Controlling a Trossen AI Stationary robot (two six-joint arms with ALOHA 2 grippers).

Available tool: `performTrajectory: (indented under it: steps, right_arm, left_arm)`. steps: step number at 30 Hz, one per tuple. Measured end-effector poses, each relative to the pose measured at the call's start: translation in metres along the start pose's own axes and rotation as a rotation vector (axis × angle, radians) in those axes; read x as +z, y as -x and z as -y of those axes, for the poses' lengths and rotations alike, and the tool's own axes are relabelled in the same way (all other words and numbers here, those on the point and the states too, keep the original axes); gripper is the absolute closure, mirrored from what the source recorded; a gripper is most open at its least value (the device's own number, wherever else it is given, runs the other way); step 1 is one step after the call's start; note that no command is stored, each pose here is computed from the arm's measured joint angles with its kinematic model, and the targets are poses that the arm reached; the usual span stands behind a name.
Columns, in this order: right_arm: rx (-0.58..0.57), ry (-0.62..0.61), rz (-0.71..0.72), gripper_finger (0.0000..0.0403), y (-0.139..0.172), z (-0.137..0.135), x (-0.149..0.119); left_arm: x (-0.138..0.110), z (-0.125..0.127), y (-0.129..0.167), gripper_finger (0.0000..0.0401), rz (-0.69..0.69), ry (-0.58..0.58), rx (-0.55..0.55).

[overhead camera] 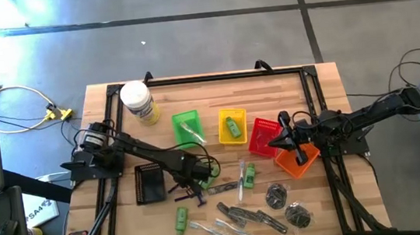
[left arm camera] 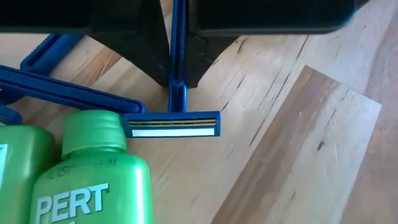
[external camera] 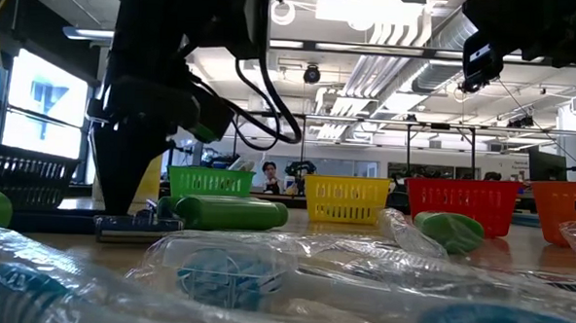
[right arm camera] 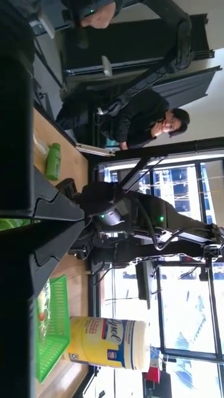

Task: Pick & Place Travel size toiletries
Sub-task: Put the blue razor into the black bin

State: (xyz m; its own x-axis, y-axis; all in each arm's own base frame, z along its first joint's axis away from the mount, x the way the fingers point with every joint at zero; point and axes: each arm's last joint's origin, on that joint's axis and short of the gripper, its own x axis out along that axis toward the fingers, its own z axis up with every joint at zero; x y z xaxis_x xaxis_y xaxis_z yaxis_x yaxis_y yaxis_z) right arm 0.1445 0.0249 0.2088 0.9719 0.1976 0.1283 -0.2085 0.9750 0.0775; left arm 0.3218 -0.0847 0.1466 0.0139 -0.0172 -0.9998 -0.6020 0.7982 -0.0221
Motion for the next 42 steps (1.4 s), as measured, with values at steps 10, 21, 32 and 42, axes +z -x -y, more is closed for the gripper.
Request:
performTrajectory:
  steps: [10, 21, 32, 42]
  right_arm:
    - [0.000, 0.000, -0.001, 0.0400, 0.000, 0.000, 0.000]
    - [0.033, -0.001, -0.015, 0.0400, 0.000, -0.001, -0.001]
    - [0.033, 0.004, -0.018, 0.0400, 0.000, -0.001, -0.001]
    - [0.033, 0.005, -0.009, 0.0401, 0.000, -0.001, -0.001]
  left_arm:
    - [0.008, 0.008, 0.046, 0.0379, 0.081, 0.007, 0.114]
    - [-0.004, 0.015, 0.147, 0.0385, 0.192, -0.046, 0.204]
    - [-0.063, 0.012, 0.168, 0.0385, 0.116, 0.081, 0.117]
    - [-0.094, -0.014, 0.104, 0.0385, -0.074, 0.253, 0.339]
